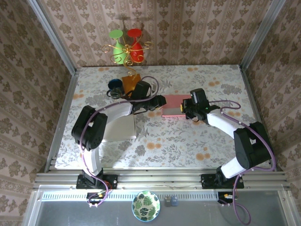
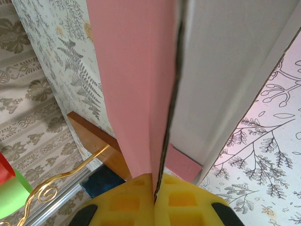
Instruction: Fold the paper box
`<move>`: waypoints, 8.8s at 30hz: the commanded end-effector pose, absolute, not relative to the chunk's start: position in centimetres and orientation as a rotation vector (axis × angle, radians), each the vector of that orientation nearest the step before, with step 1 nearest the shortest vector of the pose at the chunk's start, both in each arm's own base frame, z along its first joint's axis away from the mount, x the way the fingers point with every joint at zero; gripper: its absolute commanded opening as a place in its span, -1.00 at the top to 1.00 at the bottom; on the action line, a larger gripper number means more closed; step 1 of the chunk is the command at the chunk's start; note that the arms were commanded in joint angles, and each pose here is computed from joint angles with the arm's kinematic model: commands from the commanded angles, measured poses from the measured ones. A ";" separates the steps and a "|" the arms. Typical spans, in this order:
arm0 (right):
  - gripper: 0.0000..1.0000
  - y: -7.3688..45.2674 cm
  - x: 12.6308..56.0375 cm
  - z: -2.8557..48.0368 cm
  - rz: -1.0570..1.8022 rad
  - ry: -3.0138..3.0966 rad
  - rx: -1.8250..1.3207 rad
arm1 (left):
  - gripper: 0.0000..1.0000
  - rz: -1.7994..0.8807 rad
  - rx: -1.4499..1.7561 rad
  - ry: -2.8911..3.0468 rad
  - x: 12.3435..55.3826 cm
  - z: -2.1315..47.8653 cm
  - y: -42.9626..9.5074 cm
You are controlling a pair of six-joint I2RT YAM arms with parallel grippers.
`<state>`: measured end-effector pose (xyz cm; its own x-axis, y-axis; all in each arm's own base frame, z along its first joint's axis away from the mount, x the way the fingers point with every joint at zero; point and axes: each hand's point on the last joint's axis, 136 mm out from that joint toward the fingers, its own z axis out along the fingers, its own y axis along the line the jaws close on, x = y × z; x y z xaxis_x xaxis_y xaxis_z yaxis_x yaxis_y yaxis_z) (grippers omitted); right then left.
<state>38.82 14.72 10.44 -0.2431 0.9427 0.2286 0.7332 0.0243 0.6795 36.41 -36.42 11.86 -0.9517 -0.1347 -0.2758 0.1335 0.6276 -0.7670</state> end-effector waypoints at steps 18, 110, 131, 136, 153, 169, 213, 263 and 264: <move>1.00 14.7 37.4 8.2 1.001 2.099 1.725 | 0.54 -1.230 -0.030 2.627 35.9 8.2 -36.2; 0.61 6.1 37.5 3.3 0.741 2.910 0.544 | 0.47 -0.955 0.275 2.743 36.1 3.7 -35.4; 0.49 5.8 37.4 2.6 0.710 2.943 0.500 | 0.41 -0.953 0.290 2.694 36.7 6.4 -35.3; 0.52 5.8 37.5 2.8 0.699 2.949 0.475 | 0.26 -0.992 0.240 2.644 38.4 8.3 -34.8; 0.52 6.2 37.5 2.9 0.704 2.952 0.458 | 0.21 -0.970 0.320 2.656 39.0 6.8 -36.1; 0.33 6.1 37.9 3.6 0.721 2.916 0.444 | 0.37 -0.917 0.394 2.759 37.5 3.6 -36.2; -0.31 7.7 40.2 5.4 1.176 2.584 0.473 | 0.89 -1.048 0.147 2.736 36.9 1.5 -33.1; 0.26 13.4 41.8 10.4 1.548 2.425 0.497 | 0.34 -0.908 0.412 2.378 37.5 10.1 -33.5; 0.29 13.3 41.7 10.7 1.552 2.423 0.518 | 0.28 -0.875 0.475 2.307 37.2 11.5 -33.6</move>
